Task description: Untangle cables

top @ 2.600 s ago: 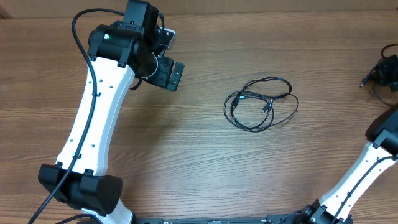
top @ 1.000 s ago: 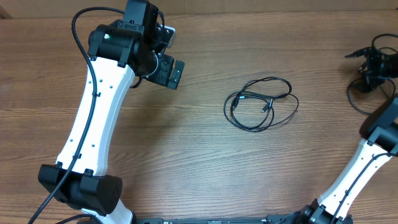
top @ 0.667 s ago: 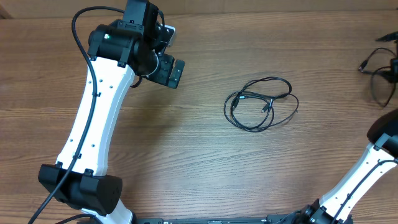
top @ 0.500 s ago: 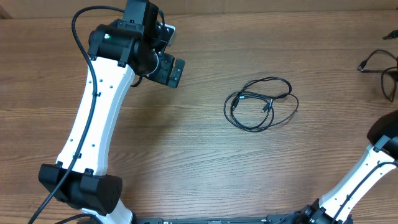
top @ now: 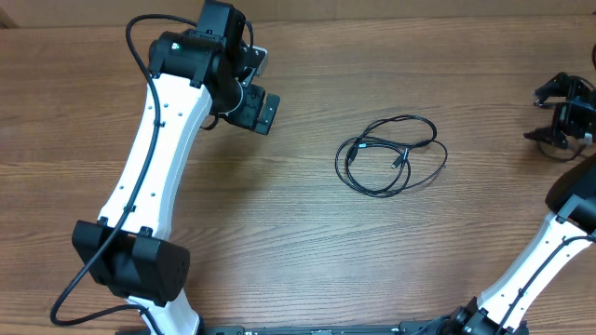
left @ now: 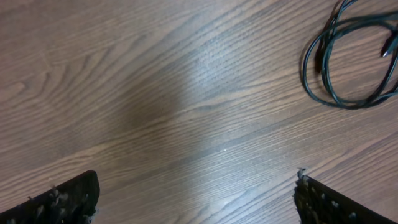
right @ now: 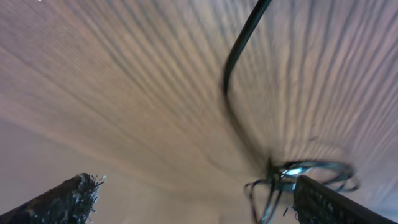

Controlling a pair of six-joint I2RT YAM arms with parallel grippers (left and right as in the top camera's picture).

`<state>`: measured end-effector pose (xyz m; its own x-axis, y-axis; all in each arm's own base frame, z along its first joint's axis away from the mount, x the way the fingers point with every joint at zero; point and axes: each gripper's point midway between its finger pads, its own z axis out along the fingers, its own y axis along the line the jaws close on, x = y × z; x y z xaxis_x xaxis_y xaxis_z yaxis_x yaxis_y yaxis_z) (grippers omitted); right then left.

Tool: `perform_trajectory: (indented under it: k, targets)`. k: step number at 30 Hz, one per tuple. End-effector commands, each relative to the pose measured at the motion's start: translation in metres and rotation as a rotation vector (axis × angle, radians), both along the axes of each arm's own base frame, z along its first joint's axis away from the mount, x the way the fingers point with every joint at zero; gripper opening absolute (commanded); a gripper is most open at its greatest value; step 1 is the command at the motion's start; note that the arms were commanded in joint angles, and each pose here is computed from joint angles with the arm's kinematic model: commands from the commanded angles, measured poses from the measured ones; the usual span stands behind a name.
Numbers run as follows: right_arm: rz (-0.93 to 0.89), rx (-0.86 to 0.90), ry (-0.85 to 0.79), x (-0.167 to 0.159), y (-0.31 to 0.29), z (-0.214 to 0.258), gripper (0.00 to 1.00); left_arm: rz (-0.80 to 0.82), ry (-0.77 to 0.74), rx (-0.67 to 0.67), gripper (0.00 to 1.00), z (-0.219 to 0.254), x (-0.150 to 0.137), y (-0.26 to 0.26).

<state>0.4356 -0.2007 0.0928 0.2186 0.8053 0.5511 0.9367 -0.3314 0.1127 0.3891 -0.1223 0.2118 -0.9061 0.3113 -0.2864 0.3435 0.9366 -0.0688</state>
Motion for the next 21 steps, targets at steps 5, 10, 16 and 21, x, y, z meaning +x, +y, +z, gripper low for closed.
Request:
perform_trajectory:
  k: [5, 10, 16, 21]
  targets:
    - [-0.116, 0.089, -0.041, 0.015, 0.005, 0.022, 0.95, -0.033, 0.038, -0.024, 1.0, -0.01, -0.002, -0.008]
    - [-0.014, -0.002, -0.192, 0.035, 0.004, 0.042, 0.93, -0.046, 0.035, -0.073, 1.0, -0.008, -0.001, -0.016]
    - [0.631, -0.436, -0.702, 0.088, 0.025, 0.083, 1.0, -0.047, 0.012, -0.078, 1.0, -0.006, 0.004, -0.018]
    - [0.948, -0.831, -0.337, 0.07, -0.011, 0.047, 0.27, -0.046, 0.034, -0.07, 1.0, -0.008, -0.001, -0.016]
